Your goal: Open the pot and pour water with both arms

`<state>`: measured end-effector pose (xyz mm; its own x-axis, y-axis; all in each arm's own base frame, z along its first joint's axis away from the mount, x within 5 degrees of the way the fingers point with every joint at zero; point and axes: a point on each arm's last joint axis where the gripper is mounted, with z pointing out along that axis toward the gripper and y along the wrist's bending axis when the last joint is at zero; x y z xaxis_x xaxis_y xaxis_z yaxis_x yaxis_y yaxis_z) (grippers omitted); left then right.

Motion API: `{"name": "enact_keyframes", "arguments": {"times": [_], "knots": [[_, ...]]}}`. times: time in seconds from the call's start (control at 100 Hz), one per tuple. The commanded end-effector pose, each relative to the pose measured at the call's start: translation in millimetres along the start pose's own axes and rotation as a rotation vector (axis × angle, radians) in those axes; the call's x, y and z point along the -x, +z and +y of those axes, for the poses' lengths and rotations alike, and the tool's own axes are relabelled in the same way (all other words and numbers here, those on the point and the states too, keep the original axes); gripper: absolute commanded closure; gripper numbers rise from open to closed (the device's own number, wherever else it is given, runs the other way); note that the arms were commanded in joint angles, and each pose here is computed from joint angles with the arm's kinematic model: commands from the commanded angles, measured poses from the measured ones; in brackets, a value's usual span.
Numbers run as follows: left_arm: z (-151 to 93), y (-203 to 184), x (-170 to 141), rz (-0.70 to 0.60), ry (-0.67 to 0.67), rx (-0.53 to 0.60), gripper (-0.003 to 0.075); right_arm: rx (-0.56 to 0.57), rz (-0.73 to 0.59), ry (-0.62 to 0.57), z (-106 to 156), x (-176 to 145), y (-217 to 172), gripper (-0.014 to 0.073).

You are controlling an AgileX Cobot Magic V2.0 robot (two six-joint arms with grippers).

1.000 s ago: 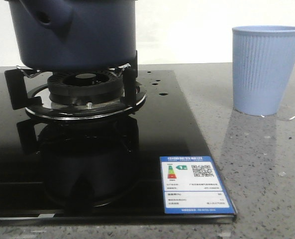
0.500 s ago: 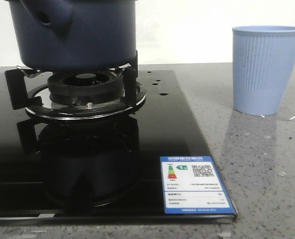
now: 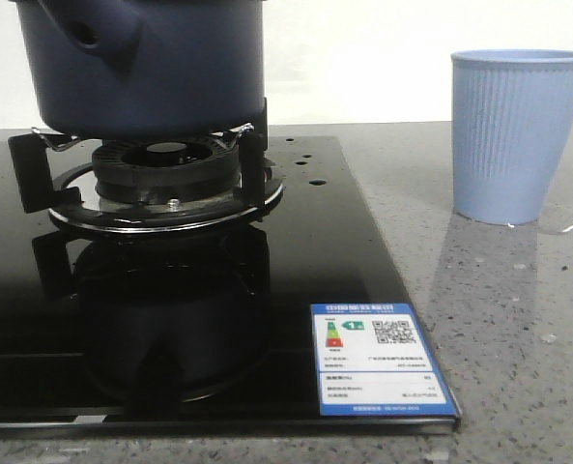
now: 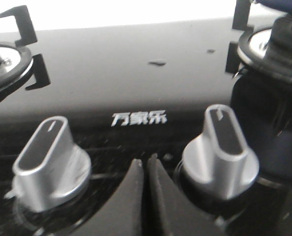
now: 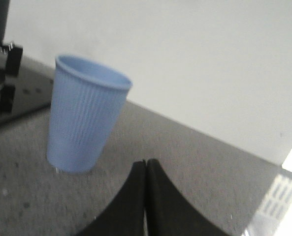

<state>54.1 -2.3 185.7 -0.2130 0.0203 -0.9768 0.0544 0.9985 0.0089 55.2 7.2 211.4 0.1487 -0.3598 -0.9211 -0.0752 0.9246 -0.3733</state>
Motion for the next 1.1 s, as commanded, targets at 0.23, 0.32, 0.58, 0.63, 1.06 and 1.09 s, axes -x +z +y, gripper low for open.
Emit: {"name": "enact_keyframes", "arguments": {"times": [0.23, 0.32, 0.58, 0.63, 1.06, 1.09], "knots": [[4.3, -7.1, 29.0, -0.455, -0.418, -0.045, 0.074, -0.089, -0.27, 0.668, -14.6, 18.7, -5.2, 0.0669], [7.0, -8.9, 32.2, -0.497, -0.495, -0.042, 0.074, -0.107, -0.293, 0.767, -18.3, 20.6, -6.0, 0.0669], [7.2, -15.1, 47.1, -0.518, -0.564, -0.066, 0.074, -0.042, -0.228, 0.807, -27.3, 57.2, -6.5, 0.0669], [3.8, -16.0, 53.1, -0.462, -0.56, -0.09, 0.074, -0.021, -0.182, 0.808, -28.6, 65.7, -4.1, 0.0669], [-11.8, -2.1, 125.1, -0.107, -0.438, -0.165, 0.0739, 0.217, 0.426, 0.873, -28.6, 124.6, 48.3, 0.0669], [-12.4, -0.1, 123.9, -0.087, -0.448, -0.168, 0.0739, 0.243, 0.472, 0.892, -26.4, 126.1, 51.0, 0.0669]]}}
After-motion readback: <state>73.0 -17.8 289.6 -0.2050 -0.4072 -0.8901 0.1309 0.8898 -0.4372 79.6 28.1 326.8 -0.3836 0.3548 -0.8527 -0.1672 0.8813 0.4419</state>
